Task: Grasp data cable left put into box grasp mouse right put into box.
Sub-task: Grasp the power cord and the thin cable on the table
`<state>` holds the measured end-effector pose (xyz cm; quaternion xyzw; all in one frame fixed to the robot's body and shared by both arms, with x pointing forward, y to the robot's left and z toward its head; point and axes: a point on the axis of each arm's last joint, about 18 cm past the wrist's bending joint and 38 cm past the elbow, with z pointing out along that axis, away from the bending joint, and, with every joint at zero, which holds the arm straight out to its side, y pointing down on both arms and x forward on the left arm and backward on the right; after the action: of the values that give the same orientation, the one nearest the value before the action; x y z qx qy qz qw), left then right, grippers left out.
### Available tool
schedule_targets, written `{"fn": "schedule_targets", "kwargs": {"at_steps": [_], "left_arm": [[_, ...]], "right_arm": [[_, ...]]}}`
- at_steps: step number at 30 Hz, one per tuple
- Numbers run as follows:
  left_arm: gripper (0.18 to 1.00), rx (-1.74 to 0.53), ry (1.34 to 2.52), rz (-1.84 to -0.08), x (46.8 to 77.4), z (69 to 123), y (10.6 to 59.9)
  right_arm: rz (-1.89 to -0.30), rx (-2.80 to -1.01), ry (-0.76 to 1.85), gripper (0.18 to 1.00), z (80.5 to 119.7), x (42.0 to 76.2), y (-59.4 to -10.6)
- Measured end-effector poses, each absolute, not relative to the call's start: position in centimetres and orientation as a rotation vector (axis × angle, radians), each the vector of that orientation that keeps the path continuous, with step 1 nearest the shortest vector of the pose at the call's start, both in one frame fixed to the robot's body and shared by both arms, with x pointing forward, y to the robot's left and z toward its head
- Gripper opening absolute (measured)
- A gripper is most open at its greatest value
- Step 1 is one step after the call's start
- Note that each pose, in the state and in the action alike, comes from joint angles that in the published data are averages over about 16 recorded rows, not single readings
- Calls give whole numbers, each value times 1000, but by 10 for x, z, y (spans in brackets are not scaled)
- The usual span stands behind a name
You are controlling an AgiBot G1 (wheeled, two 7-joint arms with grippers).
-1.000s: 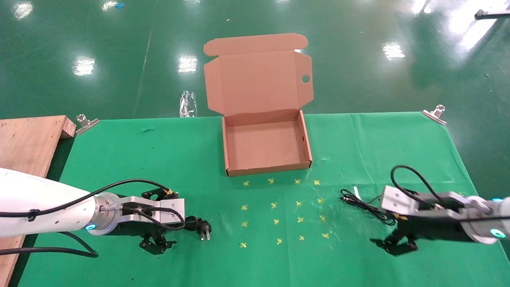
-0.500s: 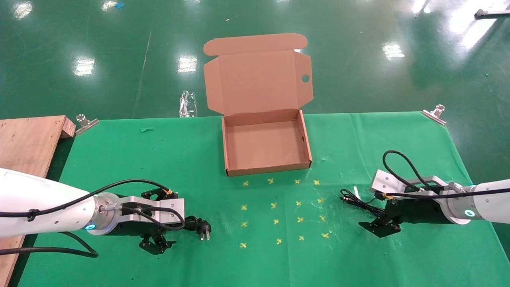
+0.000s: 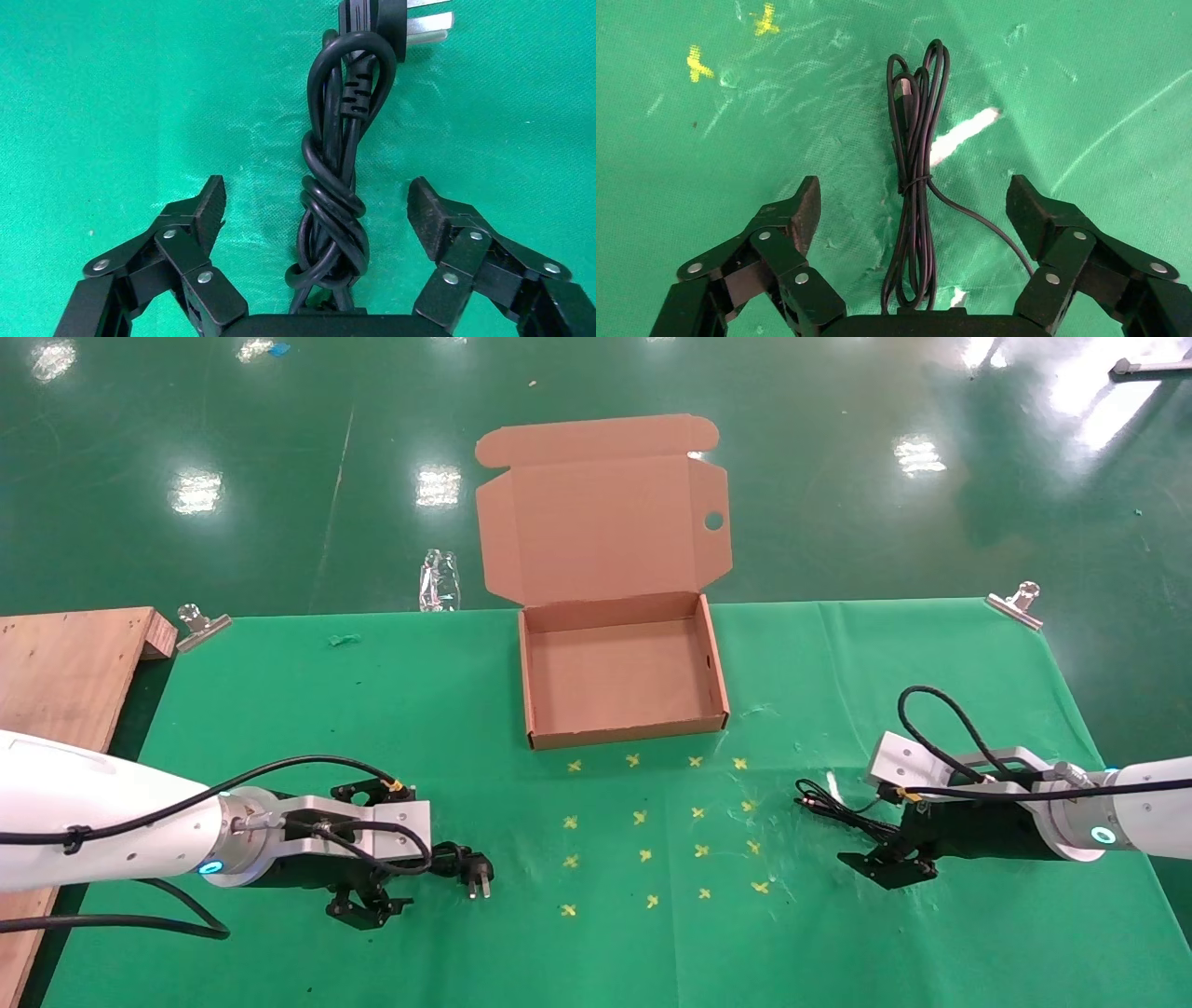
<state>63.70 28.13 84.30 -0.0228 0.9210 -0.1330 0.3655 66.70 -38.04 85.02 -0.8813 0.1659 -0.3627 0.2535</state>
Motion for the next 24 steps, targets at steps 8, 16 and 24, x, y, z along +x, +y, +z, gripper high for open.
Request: {"fn": "schedule_targets", "kwargs": {"at_steps": [8,16,24], "left_arm": [[886,-59,2368,-342,637,843,281],[734,-59,2368,-343,637,843,281],[559,-58,2368,-344,637,843,281]], "right_arm": [[-985,-2393,448,901,851,666,-380],[-985,-2393,446,757,851,665,-380],[-986,-2392,445,567,851,665,-380]]}}
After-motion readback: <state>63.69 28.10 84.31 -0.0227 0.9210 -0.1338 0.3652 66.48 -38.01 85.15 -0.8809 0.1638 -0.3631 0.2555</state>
